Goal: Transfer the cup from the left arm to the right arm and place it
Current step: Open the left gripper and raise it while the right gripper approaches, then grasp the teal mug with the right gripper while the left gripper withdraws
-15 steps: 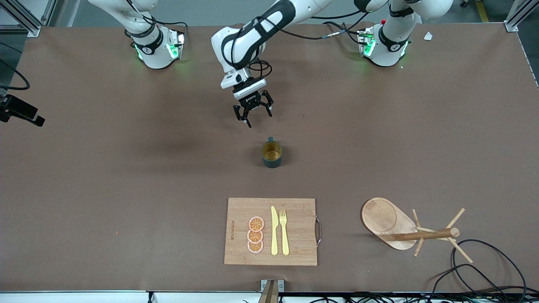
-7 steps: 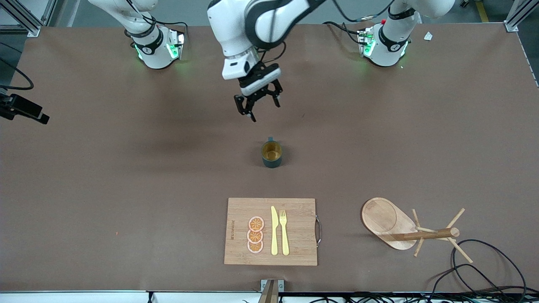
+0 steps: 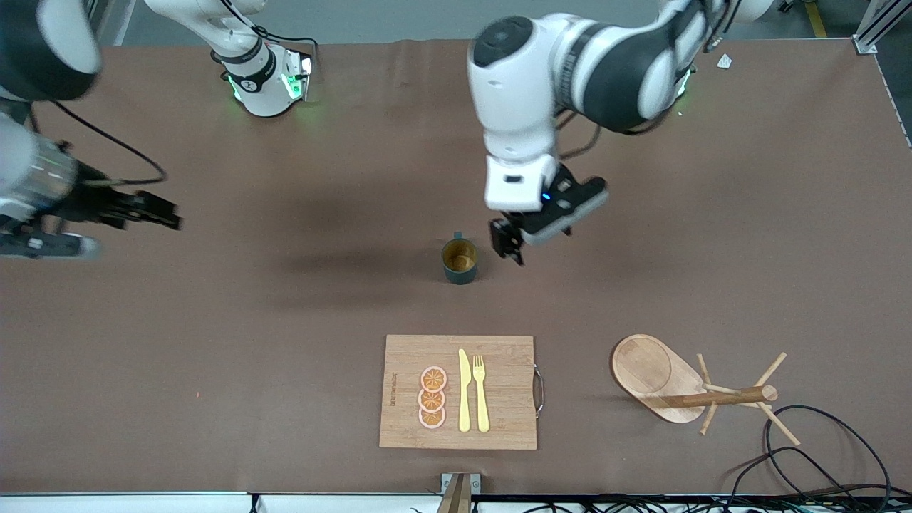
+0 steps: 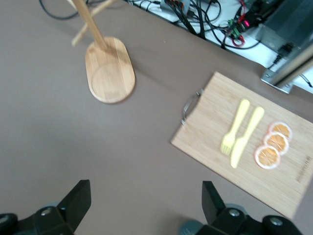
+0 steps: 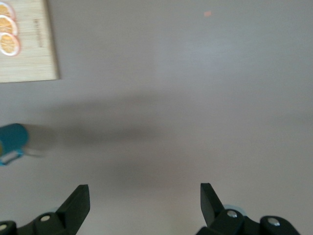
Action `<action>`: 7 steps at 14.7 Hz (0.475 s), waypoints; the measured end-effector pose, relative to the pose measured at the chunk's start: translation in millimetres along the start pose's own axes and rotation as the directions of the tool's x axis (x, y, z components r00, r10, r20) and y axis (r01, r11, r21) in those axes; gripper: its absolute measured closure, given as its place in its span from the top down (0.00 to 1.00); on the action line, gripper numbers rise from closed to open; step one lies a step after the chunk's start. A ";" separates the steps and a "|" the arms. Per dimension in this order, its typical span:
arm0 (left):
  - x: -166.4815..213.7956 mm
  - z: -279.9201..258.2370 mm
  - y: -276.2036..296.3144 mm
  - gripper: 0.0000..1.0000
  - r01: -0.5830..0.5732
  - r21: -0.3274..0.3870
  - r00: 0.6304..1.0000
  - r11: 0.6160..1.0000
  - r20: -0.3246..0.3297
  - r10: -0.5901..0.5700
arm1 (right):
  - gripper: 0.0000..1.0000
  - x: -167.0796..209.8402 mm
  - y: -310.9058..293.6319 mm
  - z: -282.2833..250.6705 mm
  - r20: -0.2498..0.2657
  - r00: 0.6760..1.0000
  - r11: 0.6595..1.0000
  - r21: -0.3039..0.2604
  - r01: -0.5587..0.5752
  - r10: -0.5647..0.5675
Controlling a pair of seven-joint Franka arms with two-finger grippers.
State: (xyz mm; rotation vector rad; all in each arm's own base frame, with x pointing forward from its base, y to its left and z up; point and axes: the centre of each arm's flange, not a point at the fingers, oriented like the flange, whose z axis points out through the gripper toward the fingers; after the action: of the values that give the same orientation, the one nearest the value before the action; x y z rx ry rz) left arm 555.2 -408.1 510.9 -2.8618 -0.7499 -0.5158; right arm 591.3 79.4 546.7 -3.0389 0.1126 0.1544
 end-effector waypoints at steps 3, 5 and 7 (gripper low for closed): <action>67.3 8.0 -38.2 1.00 -0.031 -0.021 0.997 0.999 0.076 0.033 | 1.00 9.7 -81.2 68.9 0.021 1.000 0.998 0.055 -0.012 0.011; 115.5 6.3 -78.7 1.00 -0.053 -0.009 0.995 0.999 0.089 0.054 | 1.00 10.3 -144.2 127.6 0.021 0.998 0.995 0.078 -0.057 0.056; 152.7 3.0 -118.5 1.00 -0.102 0.006 0.990 0.995 0.103 0.101 | 1.00 -1.7 -211.7 182.6 0.009 0.997 0.994 0.082 -0.076 0.075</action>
State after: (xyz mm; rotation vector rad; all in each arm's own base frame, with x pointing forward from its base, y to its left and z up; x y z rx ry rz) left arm 621.9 -236.1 568.6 -2.9153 -0.6156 -0.3529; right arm 588.5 308.0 385.6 -2.9532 0.2280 0.1609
